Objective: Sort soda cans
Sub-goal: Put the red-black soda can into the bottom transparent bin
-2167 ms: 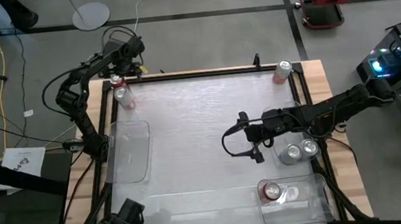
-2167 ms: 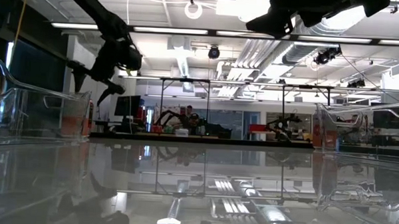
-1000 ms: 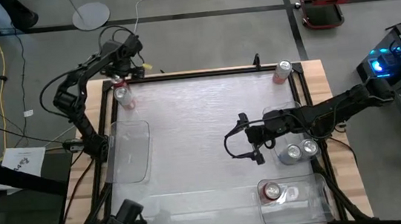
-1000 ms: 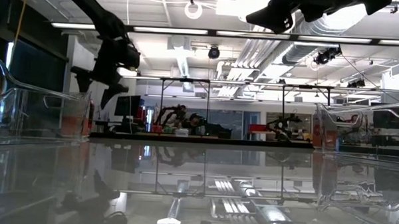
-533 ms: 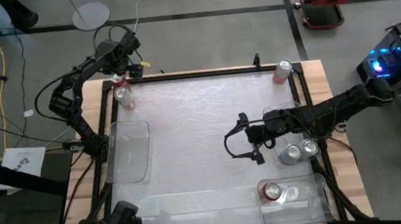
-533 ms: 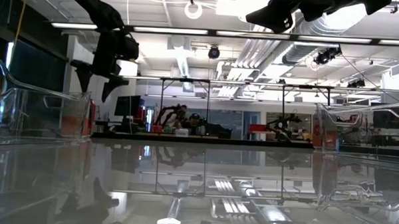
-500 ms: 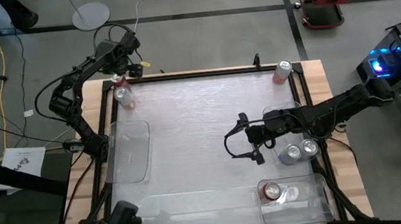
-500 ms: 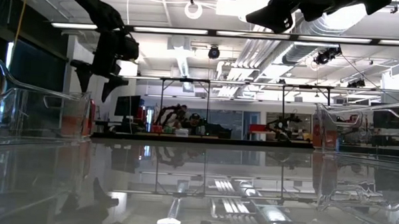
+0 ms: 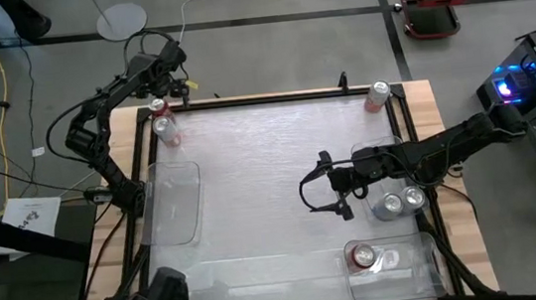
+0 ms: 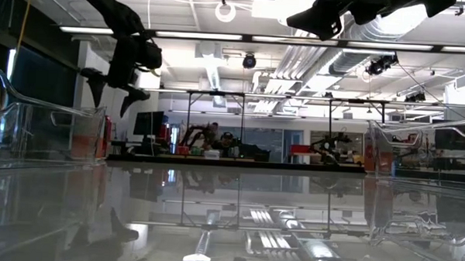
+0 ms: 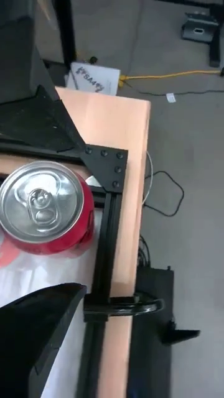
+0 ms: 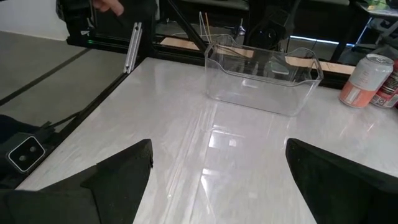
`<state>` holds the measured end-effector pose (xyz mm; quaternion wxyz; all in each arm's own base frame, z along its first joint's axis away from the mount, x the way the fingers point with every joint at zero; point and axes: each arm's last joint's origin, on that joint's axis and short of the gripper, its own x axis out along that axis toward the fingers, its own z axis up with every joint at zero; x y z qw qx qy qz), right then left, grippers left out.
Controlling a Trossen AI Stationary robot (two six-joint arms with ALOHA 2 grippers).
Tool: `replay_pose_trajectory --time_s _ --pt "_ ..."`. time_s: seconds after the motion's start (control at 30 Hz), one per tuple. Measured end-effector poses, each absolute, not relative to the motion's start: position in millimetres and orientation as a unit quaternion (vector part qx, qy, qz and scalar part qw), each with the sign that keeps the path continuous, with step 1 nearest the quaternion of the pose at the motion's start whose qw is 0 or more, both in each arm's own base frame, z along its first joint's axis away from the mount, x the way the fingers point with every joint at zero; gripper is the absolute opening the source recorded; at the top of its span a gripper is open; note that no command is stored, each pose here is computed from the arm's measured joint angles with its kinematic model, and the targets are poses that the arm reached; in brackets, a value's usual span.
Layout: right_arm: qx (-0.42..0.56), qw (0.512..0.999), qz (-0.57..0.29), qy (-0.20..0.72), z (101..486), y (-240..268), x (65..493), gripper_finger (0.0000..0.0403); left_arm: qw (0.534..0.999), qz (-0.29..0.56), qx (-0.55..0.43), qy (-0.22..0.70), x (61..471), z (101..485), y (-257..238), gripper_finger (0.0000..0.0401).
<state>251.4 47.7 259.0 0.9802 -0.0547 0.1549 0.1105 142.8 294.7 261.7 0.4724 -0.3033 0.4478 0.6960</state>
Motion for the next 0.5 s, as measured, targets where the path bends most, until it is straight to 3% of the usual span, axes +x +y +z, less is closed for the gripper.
replay_pose_trajectory --time_s 0.5 --pt "-0.055 0.98 0.112 0.155 258.9 47.9 251.3 0.0362 0.368 0.72 -0.316 0.497 151.6 224.3 292.6 0.0337"
